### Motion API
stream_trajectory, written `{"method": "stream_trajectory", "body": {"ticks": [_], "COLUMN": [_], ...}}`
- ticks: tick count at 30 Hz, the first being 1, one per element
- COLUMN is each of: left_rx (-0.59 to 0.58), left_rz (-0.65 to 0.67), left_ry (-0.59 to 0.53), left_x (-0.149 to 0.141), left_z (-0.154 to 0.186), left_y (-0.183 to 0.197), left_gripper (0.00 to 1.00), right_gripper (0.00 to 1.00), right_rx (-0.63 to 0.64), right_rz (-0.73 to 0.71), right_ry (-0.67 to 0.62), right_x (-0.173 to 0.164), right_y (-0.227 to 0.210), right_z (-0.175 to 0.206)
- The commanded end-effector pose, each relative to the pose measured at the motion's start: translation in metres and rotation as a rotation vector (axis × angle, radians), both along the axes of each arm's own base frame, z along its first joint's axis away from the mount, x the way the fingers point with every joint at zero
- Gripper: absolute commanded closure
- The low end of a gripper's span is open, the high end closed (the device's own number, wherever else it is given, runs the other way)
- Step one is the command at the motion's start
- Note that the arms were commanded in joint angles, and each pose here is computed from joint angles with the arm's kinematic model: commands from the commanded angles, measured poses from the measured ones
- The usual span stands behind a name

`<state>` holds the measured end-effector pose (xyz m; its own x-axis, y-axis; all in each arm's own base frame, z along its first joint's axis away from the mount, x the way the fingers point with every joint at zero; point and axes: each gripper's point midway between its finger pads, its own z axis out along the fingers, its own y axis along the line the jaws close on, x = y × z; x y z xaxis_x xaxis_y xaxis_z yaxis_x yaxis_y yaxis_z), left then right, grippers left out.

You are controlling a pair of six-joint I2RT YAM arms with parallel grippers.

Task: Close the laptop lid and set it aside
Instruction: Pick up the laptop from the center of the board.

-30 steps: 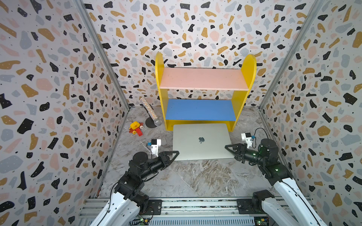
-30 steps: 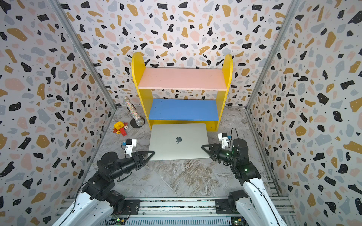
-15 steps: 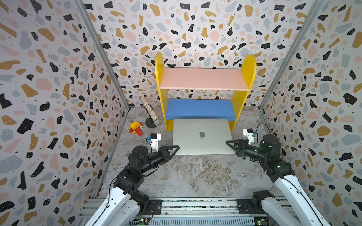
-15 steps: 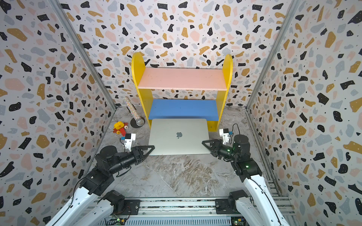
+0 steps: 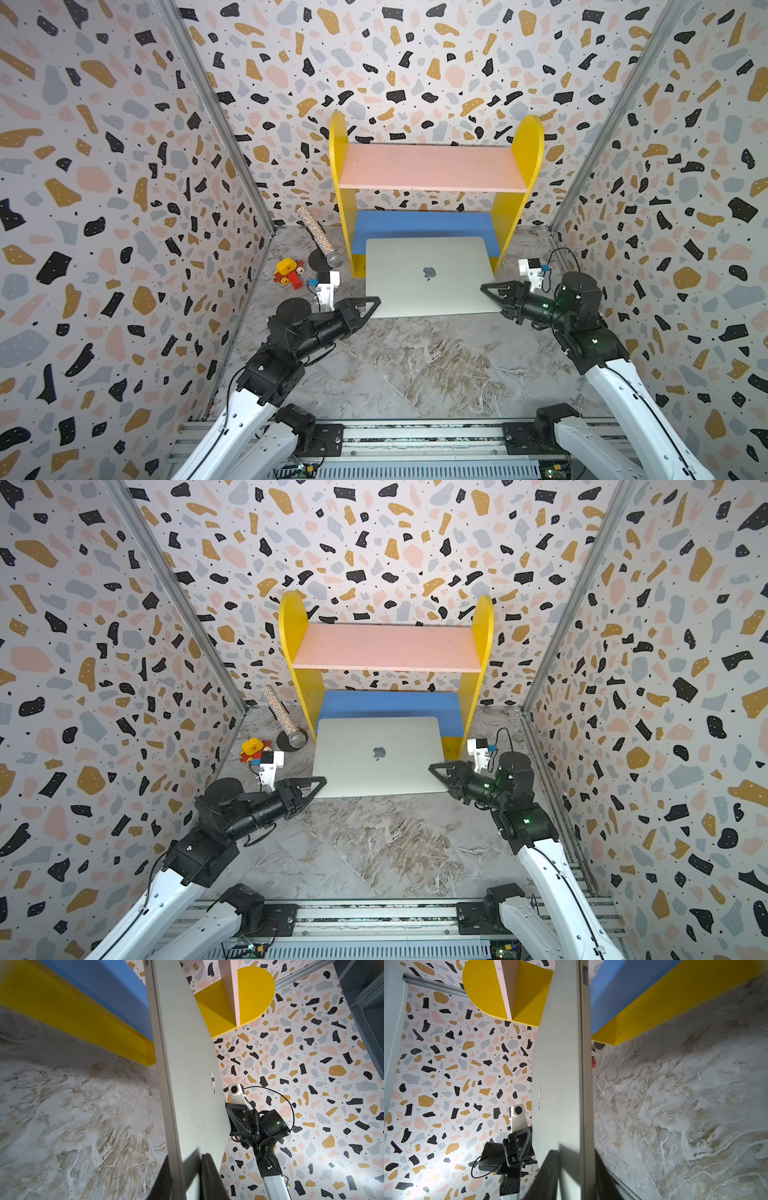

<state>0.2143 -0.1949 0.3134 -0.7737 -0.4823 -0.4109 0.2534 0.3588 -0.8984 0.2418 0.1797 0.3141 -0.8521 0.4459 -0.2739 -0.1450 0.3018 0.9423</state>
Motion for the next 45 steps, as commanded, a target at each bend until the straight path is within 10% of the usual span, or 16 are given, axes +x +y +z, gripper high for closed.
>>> {"method": "stream_trajectory", "body": {"ticks": [1,45], "left_rx": [0.002,-0.030], "left_rz": [-0.132,-0.124], "left_ry": [-0.223,-0.354], "left_x": [-0.016,0.056], "left_z": [0.047,0.147], "left_y": [-0.016,-0.028], "left_gripper": [0.93,0.95], "right_gripper": [0.74,0.72], "right_rx": [0.052,0.090], "right_rz": [0.133,0.141], "right_ry": [-0.199,-0.372], "right_x": [-0.019,0.050], "right_y": [0.016,0.034], "right_z": [0.059,0.164]}}
